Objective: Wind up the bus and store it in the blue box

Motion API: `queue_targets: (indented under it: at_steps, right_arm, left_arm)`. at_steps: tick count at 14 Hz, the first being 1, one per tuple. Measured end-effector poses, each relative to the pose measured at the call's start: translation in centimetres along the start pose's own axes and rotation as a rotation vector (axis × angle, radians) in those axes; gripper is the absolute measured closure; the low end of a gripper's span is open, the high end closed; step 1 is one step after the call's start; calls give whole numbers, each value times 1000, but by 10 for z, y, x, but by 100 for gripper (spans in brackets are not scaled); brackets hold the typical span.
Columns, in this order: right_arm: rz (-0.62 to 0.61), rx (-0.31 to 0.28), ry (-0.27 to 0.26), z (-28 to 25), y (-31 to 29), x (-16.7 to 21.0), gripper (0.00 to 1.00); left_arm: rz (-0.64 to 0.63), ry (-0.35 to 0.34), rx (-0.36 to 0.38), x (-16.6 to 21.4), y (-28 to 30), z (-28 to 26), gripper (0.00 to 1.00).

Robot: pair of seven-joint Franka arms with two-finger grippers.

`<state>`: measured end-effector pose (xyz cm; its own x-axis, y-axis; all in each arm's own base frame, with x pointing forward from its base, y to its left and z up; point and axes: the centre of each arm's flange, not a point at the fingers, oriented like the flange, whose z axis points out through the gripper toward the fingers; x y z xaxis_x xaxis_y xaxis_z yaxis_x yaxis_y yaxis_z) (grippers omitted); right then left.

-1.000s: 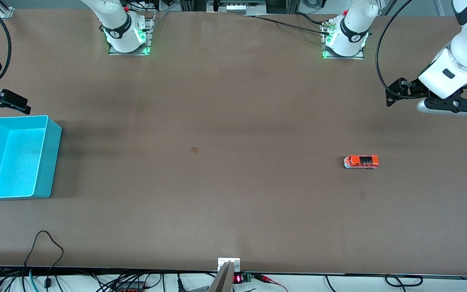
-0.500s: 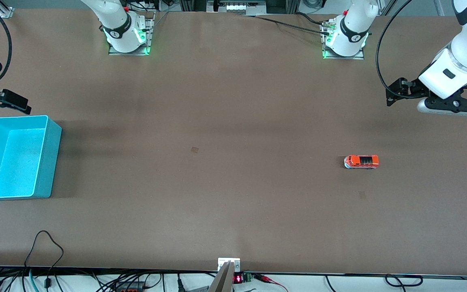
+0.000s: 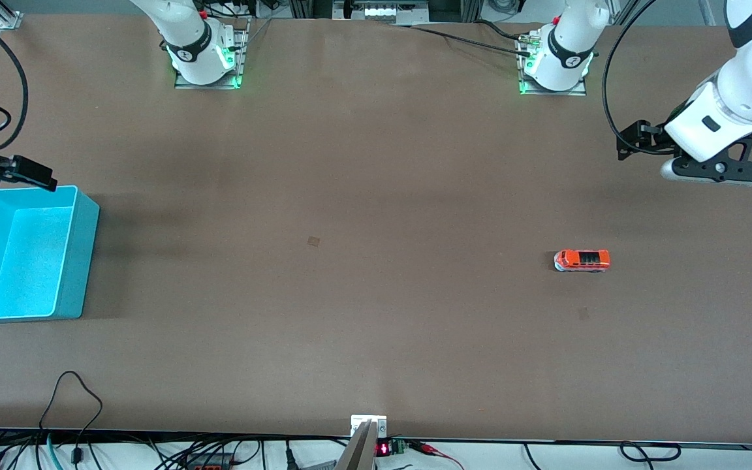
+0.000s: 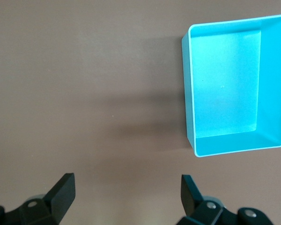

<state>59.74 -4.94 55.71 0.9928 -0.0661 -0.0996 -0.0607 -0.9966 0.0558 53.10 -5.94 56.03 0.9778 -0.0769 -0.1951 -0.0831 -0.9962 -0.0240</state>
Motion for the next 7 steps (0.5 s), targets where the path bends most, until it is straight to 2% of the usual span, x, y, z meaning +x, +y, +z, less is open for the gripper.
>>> queue_targets:
  at_steps: [4,7]
  right_arm:
    - [-10,-4,-35,21,1,10,0]
    - [-36,-19,-84,50,1,22,0]
  left_arm:
    - [26,-183,1,-12,10,22,0]
    - [163,-226,-16,-13,12,29,0]
